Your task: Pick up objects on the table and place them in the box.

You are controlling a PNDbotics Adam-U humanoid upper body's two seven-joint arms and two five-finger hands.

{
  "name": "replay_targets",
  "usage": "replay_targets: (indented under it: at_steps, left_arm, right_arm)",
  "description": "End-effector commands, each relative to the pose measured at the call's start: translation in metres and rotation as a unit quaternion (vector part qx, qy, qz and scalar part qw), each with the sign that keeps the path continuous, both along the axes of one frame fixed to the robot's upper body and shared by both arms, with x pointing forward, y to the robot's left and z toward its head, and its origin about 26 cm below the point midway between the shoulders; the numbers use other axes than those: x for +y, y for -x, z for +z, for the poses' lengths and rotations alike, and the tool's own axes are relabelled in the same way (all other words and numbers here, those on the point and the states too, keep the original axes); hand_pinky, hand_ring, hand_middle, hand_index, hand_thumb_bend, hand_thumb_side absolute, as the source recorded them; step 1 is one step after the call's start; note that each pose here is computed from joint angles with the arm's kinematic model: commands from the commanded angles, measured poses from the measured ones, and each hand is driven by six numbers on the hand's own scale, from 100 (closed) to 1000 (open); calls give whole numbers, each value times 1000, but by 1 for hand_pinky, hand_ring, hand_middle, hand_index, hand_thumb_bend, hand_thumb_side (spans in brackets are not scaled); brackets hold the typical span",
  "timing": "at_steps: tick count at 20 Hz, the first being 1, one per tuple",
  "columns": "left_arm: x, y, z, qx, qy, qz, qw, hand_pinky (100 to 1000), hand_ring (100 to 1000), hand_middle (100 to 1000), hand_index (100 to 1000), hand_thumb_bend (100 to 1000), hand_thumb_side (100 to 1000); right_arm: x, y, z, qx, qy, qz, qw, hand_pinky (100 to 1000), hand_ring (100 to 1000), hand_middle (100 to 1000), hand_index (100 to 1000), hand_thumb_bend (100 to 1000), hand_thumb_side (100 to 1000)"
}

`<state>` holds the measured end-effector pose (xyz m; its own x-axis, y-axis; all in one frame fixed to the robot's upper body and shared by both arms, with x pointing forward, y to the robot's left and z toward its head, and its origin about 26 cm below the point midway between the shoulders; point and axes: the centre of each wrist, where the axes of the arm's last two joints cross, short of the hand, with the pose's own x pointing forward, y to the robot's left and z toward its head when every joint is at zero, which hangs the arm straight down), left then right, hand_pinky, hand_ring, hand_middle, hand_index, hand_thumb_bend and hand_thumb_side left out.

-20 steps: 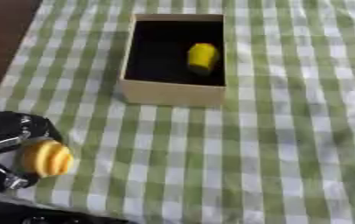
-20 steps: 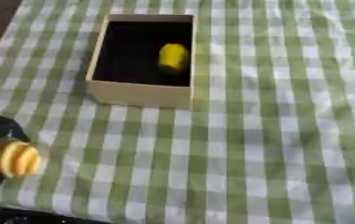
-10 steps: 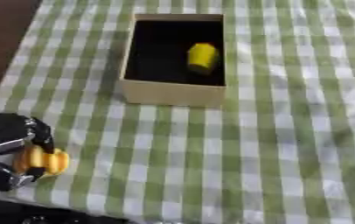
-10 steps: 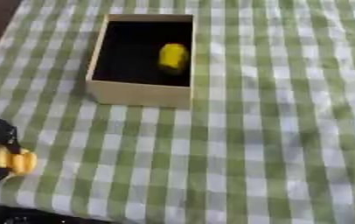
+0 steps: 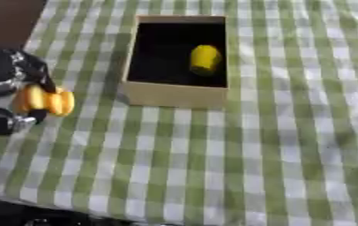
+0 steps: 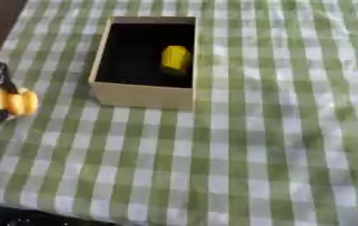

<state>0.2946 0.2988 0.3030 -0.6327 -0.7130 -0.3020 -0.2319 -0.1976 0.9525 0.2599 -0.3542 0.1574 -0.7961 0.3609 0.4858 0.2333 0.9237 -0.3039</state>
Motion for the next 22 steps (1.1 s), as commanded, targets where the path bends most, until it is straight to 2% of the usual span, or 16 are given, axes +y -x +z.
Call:
replay_targets:
  at_steps: [1,2,6,11,15,22]
  left_arm:
    - [-21,2,28,-15,12,-44,999,552,600,532,641,137,100]
    - [-31,2,37,-16,27,-61,998,549,591,528,637,100,100]
    - [-73,0,60,1,70,-118,991,546,581,526,632,100,100]
    - [-119,-24,72,34,105,-167,980,546,575,525,632,100,100]
    - [-143,-48,66,51,112,-173,977,547,573,526,634,100,100]
    - [-164,-90,37,91,117,-145,978,556,583,536,644,100,100]
  right_arm:
    - [-3,1,11,-13,19,6,1000,923,824,685,842,100,524]
    - [-3,1,11,-14,20,7,1000,922,823,685,842,100,524]
    - [-3,1,11,-14,22,11,1000,922,824,685,842,100,524]
    - [-1,1,11,-12,18,15,1000,923,824,685,842,100,524]
    - [-1,1,9,-10,14,17,1000,924,824,684,843,100,524]
    - [2,-1,10,-11,10,25,1000,925,824,684,843,100,524]
